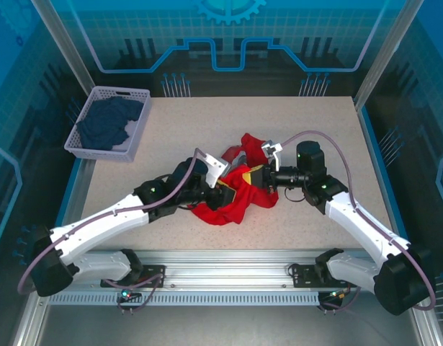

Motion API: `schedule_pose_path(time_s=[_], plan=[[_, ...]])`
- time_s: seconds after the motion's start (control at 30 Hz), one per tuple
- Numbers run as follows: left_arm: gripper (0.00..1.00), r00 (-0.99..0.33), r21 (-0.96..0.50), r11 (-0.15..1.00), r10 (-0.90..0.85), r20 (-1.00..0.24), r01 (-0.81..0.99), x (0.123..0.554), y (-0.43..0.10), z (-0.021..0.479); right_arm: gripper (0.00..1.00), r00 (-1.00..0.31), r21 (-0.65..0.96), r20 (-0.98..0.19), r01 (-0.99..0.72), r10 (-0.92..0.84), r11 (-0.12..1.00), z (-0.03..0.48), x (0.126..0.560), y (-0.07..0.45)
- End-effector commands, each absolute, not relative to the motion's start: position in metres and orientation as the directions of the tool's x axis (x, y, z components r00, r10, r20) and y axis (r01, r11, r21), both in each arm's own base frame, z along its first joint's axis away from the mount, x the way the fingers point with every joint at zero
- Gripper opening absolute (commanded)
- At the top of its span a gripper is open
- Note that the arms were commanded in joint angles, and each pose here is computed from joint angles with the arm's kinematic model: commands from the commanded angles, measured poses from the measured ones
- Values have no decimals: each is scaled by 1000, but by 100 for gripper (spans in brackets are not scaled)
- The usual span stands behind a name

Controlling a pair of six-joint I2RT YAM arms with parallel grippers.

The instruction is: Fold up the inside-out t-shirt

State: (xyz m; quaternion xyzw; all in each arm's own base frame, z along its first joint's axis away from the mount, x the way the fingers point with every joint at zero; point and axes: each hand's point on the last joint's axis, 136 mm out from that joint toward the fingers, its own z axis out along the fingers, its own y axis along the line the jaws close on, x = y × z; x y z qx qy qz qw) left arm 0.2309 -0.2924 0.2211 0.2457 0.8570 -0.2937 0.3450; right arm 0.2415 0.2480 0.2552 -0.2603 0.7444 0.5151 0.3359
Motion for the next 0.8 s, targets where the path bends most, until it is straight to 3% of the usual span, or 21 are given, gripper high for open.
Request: schedule_pose_path(time_s=[0.0, 0.3, 0.37, 0.43, 0.5, 0.53, 0.6, 0.67, 0.77], plan=[[40, -635, -249, 779, 233, -736, 575, 247, -282, 221, 0, -602, 564, -798, -760, -24, 324, 274, 244, 246], [41, -619, -133, 838, 274, -736, 529, 279, -283, 206, 0, -599, 562, -800, -763, -23, 318, 274, 242, 246], [30, -611, -150, 830, 260, -748, 538, 287, -291, 206, 0, -597, 562, -802, -767, -23, 309, 275, 241, 246], [12, -602, -201, 796, 240, -761, 571, 291, -302, 211, 0, -593, 555, -805, -770, -32, 316, 274, 241, 245], [0, -598, -303, 710, 204, -775, 635, 281, -313, 227, 0, -587, 540, -809, -767, -40, 345, 272, 242, 240], [0, -593, -365, 642, 178, -785, 675, 272, -317, 239, 0, -584, 532, -811, -764, -38, 366, 271, 244, 236], [0, -581, -508, 386, 95, -808, 770, 235, -322, 283, 0, -583, 515, -812, -746, -39, 422, 269, 249, 227], [0, -574, -561, 202, 11, -819, 803, 208, -312, 316, 0, -580, 502, -813, -736, -41, 454, 270, 253, 222], [0, -561, -559, 94, -11, -828, 824, 185, -298, 337, 0, -581, 492, -812, -730, -51, 475, 272, 255, 217]])
